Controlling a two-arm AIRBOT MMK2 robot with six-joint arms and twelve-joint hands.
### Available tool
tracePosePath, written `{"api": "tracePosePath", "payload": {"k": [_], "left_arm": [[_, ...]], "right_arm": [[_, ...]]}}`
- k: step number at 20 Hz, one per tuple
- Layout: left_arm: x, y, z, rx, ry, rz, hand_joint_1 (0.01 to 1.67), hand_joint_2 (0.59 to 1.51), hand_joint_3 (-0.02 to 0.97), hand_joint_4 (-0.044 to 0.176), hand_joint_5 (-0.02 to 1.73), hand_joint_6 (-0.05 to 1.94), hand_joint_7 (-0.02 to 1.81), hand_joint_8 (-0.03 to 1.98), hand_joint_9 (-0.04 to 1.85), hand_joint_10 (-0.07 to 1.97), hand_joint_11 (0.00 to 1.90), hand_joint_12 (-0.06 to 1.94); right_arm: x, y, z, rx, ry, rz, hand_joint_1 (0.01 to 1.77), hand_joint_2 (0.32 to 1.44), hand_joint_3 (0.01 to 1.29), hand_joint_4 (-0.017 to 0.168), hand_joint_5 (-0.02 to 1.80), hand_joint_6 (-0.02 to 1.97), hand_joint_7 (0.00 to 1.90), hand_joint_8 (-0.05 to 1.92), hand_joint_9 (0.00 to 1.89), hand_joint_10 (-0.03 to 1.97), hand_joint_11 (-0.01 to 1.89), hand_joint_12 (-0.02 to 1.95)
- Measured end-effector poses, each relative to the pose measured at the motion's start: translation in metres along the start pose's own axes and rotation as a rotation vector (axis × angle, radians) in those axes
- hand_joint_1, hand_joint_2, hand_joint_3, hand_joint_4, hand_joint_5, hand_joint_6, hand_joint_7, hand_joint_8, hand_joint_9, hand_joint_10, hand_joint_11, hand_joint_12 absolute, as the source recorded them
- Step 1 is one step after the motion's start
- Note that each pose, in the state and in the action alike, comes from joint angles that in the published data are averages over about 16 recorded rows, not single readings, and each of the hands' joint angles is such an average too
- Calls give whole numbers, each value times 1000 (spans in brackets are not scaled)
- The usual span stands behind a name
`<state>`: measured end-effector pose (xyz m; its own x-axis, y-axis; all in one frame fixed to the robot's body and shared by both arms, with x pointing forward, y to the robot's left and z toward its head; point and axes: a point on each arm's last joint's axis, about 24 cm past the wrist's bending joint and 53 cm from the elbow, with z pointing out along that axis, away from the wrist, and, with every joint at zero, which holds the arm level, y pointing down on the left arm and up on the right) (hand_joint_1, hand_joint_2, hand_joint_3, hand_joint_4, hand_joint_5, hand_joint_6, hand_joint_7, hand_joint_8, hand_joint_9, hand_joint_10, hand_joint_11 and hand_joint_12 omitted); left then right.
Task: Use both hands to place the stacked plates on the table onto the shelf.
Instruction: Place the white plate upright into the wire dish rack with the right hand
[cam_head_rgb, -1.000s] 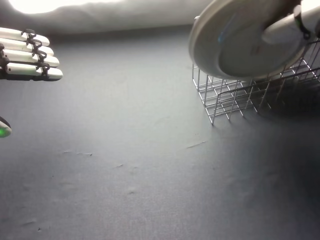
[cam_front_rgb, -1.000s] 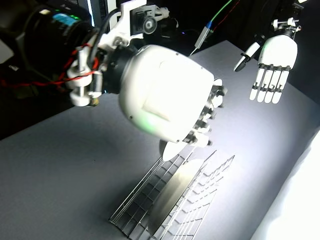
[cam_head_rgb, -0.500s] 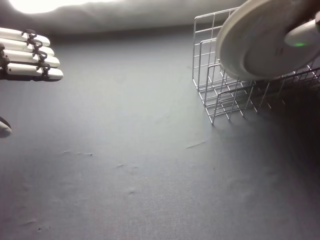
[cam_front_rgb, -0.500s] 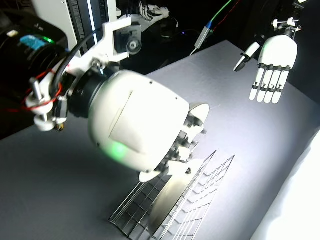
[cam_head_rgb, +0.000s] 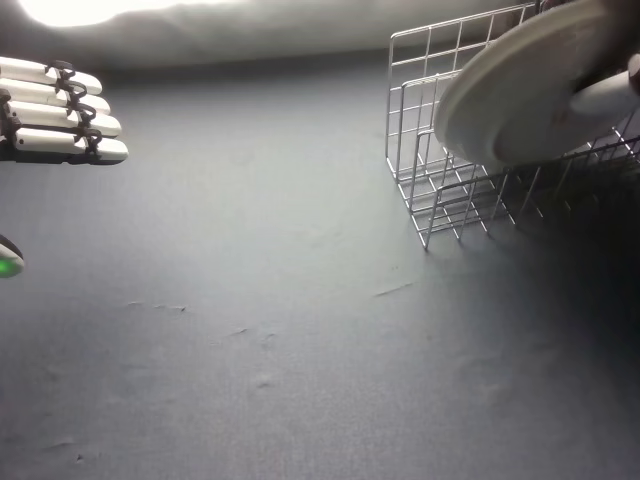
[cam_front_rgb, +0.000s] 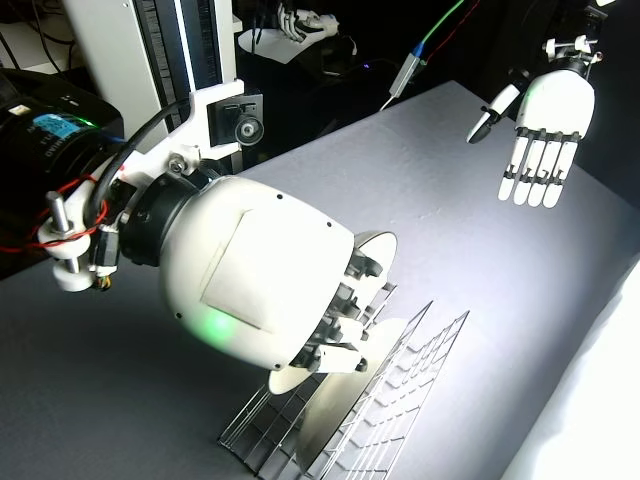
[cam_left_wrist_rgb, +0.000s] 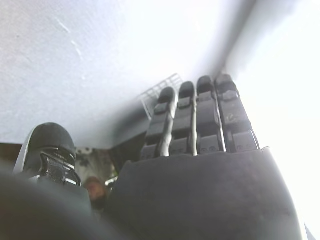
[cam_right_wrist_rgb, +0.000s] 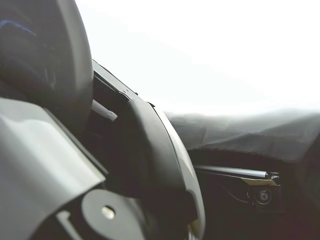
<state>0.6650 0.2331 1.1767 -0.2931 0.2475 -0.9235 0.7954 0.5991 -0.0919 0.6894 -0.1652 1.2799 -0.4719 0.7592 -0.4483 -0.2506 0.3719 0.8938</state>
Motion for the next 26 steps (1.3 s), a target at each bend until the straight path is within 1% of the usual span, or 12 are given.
{"api": "tracePosePath", "payload": {"k": [5, 10, 20, 21, 23, 26], "left_arm": [[2, -2, 1, 4, 6, 0, 21, 1119, 17, -1, 21, 13, 17, 17, 19, 7, 13, 3], [4, -3, 1, 8, 12, -4, 21, 1119, 16, -2, 22, 11, 16, 17, 19, 7, 13, 4], [7, -6, 3, 16, 21, -27, 22, 1119, 16, -2, 22, 11, 16, 17, 20, 7, 13, 4], [7, -6, 3, 16, 22, -30, 22, 1119, 17, -2, 22, 11, 16, 17, 19, 7, 13, 4], [8, -7, 3, 17, 25, -36, 22, 1119, 16, -2, 21, 11, 16, 17, 19, 7, 13, 4], [9, -7, 3, 19, 29, -43, 22, 1119, 16, -2, 21, 11, 16, 17, 19, 7, 13, 3]], "right_arm": [[2, -7, -1, -3, 9, -51, 1371, 972, 14, -2, 961, 983, 1106, 685, 912, 1128, 672, 1197], [0, -19, -3, 8, 12, -98, 1372, 972, 14, -2, 961, 974, 1103, 673, 922, 1120, 679, 1191], [1, -36, -9, 17, 25, -169, 1372, 977, 13, -2, 952, 963, 1099, 661, 928, 1116, 677, 1204], [1, -37, -9, 17, 27, -175, 1370, 980, 13, -2, 948, 969, 1094, 662, 925, 1104, 671, 1205], [3, -39, -10, 16, 32, -186, 1355, 989, 13, -1, 928, 978, 1072, 632, 906, 1017, 642, 1203], [5, -42, -11, 18, 38, -201, 1319, 1007, 13, -1, 878, 847, 1012, 510, 864, 849, 557, 1217]]}}
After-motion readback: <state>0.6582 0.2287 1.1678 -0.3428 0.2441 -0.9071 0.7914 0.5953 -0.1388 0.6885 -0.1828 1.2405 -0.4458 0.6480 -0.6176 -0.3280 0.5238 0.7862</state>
